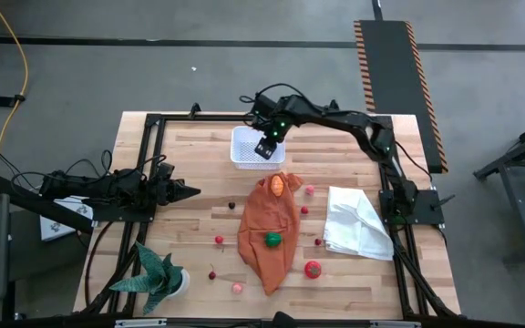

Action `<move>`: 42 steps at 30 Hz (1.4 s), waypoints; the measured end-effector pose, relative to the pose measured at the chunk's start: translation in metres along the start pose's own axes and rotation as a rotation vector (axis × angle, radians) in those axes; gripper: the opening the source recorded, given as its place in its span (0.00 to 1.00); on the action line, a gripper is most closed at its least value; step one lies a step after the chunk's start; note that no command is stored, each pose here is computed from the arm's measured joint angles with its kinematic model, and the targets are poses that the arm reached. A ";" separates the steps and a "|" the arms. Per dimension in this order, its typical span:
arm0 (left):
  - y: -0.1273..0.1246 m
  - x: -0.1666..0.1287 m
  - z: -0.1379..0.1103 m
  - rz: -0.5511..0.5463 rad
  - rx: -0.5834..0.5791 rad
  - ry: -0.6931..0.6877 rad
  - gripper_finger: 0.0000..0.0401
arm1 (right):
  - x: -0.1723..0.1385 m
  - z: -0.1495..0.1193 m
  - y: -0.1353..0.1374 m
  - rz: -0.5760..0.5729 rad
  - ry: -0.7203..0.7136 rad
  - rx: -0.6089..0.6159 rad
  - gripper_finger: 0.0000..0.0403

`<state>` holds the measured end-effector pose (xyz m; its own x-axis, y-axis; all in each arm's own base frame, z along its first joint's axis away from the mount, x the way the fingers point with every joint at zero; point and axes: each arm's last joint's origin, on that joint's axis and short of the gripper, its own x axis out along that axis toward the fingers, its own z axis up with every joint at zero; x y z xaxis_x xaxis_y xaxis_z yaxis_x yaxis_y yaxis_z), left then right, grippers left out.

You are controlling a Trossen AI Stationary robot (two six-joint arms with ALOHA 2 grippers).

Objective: Pick and placing Produce into tupperware
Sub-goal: Put the top pink peach into the white basket

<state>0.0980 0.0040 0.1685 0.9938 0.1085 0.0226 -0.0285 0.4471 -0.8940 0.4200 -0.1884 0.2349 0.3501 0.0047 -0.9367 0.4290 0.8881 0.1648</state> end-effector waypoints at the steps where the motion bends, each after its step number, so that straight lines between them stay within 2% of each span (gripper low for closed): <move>1: 0.000 0.000 0.000 0.000 0.001 0.000 0.00 | 0.004 0.000 -0.001 -0.001 0.012 0.002 0.30; 14: 0.000 0.000 0.000 0.000 0.002 0.000 0.00 | 0.020 -0.001 -0.004 -0.047 0.046 -0.004 0.30; 24: 0.000 0.000 0.000 0.000 0.026 0.000 0.00 | 0.020 -0.002 -0.005 -0.052 0.052 -0.085 0.30; 34: 0.000 0.000 0.000 0.000 0.027 0.000 0.00 | 0.020 -0.001 -0.002 -0.067 0.048 -0.227 0.30; 42: 0.000 0.000 0.000 0.000 0.026 0.000 0.00 | 0.020 -0.001 -0.002 -0.066 0.049 -0.271 0.30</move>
<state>0.0980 0.0040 0.1684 0.9938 0.1089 0.0223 -0.0317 0.4703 -0.8819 0.4251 -0.1897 0.2154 0.2848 -0.0408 -0.9577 0.2089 0.9777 0.0205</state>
